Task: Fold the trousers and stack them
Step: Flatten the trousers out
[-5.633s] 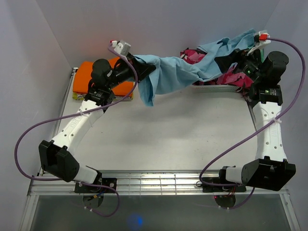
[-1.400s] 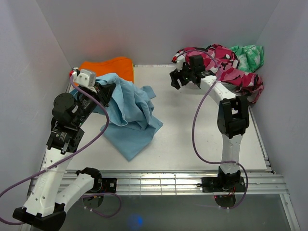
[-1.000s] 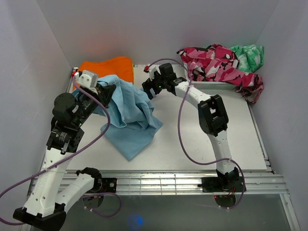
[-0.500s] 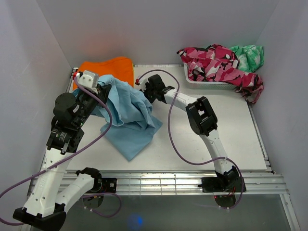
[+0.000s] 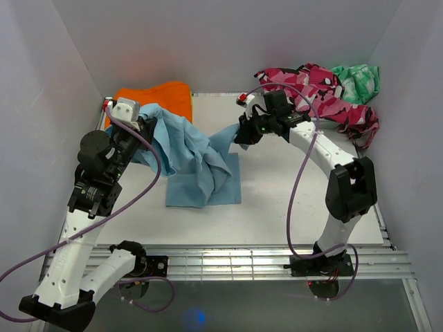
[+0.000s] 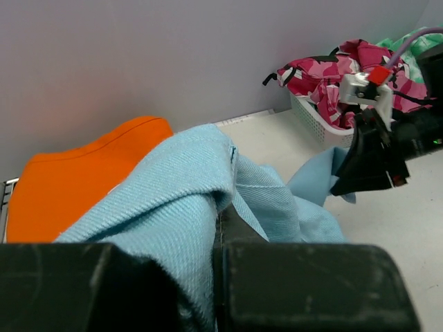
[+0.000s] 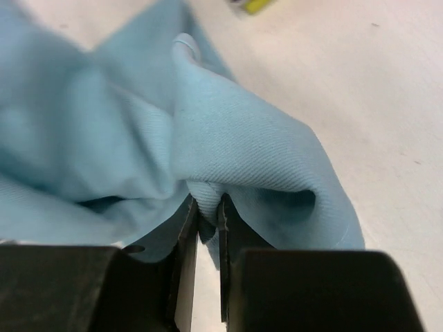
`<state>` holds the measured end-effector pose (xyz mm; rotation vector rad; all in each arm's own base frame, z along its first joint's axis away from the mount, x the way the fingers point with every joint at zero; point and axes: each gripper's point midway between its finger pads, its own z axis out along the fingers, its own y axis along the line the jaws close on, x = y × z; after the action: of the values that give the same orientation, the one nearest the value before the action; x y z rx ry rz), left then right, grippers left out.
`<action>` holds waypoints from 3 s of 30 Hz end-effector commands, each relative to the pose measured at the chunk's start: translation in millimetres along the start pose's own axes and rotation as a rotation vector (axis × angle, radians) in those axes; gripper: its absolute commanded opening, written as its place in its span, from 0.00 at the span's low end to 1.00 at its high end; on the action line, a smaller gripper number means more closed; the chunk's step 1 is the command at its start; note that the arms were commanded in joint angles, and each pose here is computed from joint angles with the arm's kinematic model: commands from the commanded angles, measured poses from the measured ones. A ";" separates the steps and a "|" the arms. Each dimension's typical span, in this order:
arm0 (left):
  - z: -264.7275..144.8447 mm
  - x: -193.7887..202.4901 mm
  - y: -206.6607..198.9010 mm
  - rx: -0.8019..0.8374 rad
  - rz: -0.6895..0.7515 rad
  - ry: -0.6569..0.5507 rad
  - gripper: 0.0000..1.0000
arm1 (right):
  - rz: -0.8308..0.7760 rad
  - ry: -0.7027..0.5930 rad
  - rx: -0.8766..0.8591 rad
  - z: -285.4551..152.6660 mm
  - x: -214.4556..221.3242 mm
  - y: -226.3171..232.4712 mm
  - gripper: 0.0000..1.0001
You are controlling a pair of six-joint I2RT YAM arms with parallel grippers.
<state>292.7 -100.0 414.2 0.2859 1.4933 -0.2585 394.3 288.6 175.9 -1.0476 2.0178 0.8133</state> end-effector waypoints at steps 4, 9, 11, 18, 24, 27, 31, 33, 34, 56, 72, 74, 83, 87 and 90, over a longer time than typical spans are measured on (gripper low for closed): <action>-5.3 -48.6 8.7 -0.039 0.018 -0.137 0.00 | 0.146 0.206 -0.333 6.9 90.5 112.4 0.08; -5.3 -46.1 18.1 -0.089 0.039 -0.127 0.00 | 0.228 0.282 -0.326 26.7 134.2 128.6 0.08; -5.7 -43.3 19.2 -0.094 0.043 -0.120 0.00 | 0.237 0.286 -0.287 39.6 138.2 120.7 0.08; -7.3 -30.1 20.9 -0.103 0.053 -0.085 0.00 | 0.344 0.373 -0.241 75.9 154.5 100.0 0.08; -12.7 -24.1 17.8 -0.089 0.043 -0.073 0.00 | 0.326 0.145 -0.311 48.9 89.0 126.1 0.08; -13.4 -21.0 15.0 -0.077 0.026 -0.066 0.00 | 0.351 0.044 -0.372 37.0 57.2 146.1 0.08; -12.8 -19.3 11.5 -0.058 0.006 -0.063 0.00 | 0.449 0.022 -0.465 44.0 49.0 168.1 0.08; -10.9 -16.5 5.1 -0.020 -0.011 -0.053 0.00 | 0.564 0.053 -0.497 55.2 58.3 176.0 0.08; -10.5 -15.6 4.5 -0.012 -0.010 -0.050 0.00 | 0.578 0.046 -0.519 59.9 59.2 179.0 0.08; -5.9 8.3 33.5 -0.137 0.079 0.063 0.00 | 0.303 0.493 0.291 43.9 182.2 49.6 0.08; -19.7 102.4 67.8 -0.267 0.242 0.403 0.00 | 0.315 0.652 0.745 -199.0 289.1 -83.1 0.08; -25.7 121.3 70.3 -0.265 0.265 0.461 0.00 | 0.317 0.655 0.784 -222.3 294.5 -91.8 0.08; -49.8 202.6 71.5 -0.151 0.272 0.695 0.03 | 0.281 0.620 0.890 -289.1 290.6 -96.7 0.08; -51.5 225.8 68.4 -0.085 0.221 0.722 0.21 | 0.252 0.580 0.913 -310.2 283.3 -98.2 0.08; -46.6 227.5 60.9 -0.006 0.177 0.688 0.54 | 0.252 0.502 0.832 -301.5 268.3 -89.4 0.08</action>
<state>276.9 -11.9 174.5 0.4855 2.2132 0.1159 262.2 -108.6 87.7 -0.4526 2.6388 -0.3319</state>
